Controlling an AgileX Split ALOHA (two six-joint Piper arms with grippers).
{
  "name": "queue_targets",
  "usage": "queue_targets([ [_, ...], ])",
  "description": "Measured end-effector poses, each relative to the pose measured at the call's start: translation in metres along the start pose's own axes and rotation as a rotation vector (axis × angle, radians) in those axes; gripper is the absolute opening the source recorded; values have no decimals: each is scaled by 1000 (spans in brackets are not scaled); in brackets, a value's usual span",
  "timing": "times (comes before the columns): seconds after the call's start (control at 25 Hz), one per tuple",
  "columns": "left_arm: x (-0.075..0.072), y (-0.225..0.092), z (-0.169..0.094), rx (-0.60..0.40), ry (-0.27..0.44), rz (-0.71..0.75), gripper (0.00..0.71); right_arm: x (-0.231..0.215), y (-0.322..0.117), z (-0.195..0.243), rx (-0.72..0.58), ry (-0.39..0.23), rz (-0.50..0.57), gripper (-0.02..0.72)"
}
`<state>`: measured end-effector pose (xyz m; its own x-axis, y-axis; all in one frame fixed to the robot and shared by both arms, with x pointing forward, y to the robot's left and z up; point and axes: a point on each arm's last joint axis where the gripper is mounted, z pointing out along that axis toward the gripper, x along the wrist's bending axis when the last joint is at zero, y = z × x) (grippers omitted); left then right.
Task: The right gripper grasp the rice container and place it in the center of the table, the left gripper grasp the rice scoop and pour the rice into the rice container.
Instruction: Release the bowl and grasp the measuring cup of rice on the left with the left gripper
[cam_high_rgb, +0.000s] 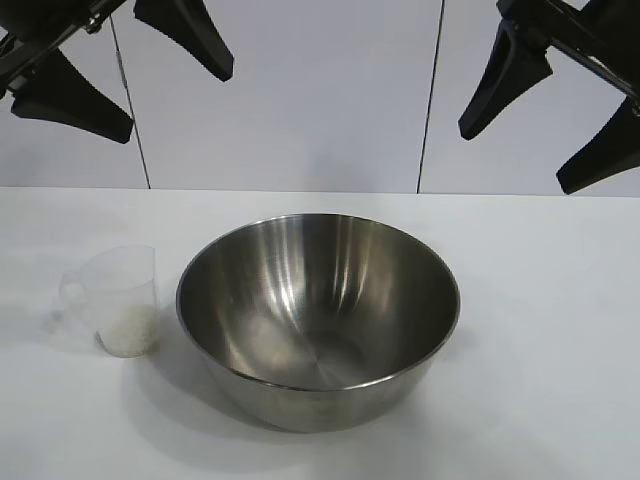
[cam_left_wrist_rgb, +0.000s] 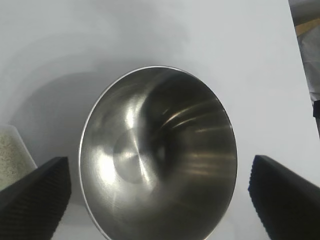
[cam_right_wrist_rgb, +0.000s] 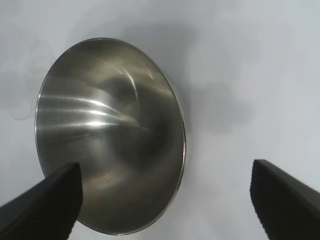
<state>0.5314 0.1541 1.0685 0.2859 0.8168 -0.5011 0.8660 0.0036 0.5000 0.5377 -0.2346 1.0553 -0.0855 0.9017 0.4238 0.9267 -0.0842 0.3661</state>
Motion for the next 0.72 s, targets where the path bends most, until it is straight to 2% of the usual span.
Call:
queue_targets([
  [0.16, 0, 0, 0, 0, 0, 29, 694, 0, 1, 0, -9, -2, 1, 631],
  [0.44, -2, 0, -6, -12, 6, 183, 694, 0, 1, 0, -12, -2, -2, 631],
  [0.6, -5, -1, -26, -100, 51, 288, 694, -1, 1, 0, -15, -3, -6, 631],
  [0.72, 4, -14, -35, -192, 115, 324, 694, -1, 2, 0, -18, -3, -10, 631],
])
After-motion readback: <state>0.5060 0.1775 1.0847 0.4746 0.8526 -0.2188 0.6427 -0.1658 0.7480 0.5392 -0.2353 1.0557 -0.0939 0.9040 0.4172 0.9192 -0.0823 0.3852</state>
